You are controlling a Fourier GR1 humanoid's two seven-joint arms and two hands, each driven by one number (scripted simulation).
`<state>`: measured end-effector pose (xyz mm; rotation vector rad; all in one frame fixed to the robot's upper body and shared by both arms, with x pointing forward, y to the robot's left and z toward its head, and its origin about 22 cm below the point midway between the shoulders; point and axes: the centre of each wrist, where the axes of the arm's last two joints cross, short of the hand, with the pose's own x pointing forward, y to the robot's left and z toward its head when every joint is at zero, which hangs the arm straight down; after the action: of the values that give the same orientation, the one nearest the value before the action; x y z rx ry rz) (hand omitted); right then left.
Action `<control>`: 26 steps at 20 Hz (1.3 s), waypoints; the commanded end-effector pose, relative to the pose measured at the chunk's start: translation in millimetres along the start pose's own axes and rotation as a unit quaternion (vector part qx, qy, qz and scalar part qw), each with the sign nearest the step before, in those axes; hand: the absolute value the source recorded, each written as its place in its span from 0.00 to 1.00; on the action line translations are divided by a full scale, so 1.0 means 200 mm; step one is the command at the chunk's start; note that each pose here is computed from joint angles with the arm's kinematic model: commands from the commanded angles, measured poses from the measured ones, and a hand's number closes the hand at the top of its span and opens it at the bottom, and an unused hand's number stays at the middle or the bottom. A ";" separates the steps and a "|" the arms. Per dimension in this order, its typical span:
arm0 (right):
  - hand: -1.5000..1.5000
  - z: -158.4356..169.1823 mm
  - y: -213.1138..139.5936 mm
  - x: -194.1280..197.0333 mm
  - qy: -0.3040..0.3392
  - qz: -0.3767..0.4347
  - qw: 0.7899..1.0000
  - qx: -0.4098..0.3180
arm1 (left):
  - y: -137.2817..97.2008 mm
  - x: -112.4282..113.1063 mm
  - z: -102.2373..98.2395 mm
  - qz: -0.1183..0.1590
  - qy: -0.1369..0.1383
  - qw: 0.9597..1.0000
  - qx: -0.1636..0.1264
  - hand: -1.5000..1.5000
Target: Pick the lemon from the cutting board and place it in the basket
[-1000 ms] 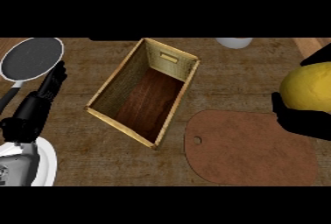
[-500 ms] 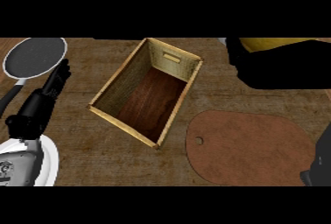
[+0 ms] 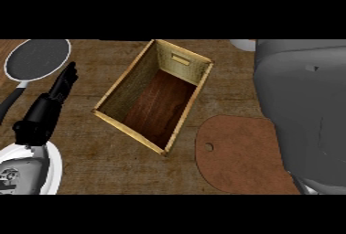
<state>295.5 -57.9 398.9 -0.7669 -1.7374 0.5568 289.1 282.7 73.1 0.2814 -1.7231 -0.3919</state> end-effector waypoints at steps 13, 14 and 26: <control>1.00 -0.22 0.37 0.18 0.151 0.157 0.969 0.121 | 0.02 -0.03 0.01 0.002 0.008 1.000 0.006 0.50; 1.00 -0.29 0.33 0.12 0.159 0.164 0.965 0.129 | 0.08 0.00 0.01 -0.005 -0.001 1.000 0.003 0.50; 0.00 -0.30 0.48 0.07 0.142 0.170 0.952 0.212 | 0.04 -0.01 -0.01 0.011 0.008 1.000 0.005 0.50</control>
<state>367.9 9.0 370.5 -0.7984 -1.3050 0.9511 283.5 292.3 67.4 0.2933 -1.7167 -0.3772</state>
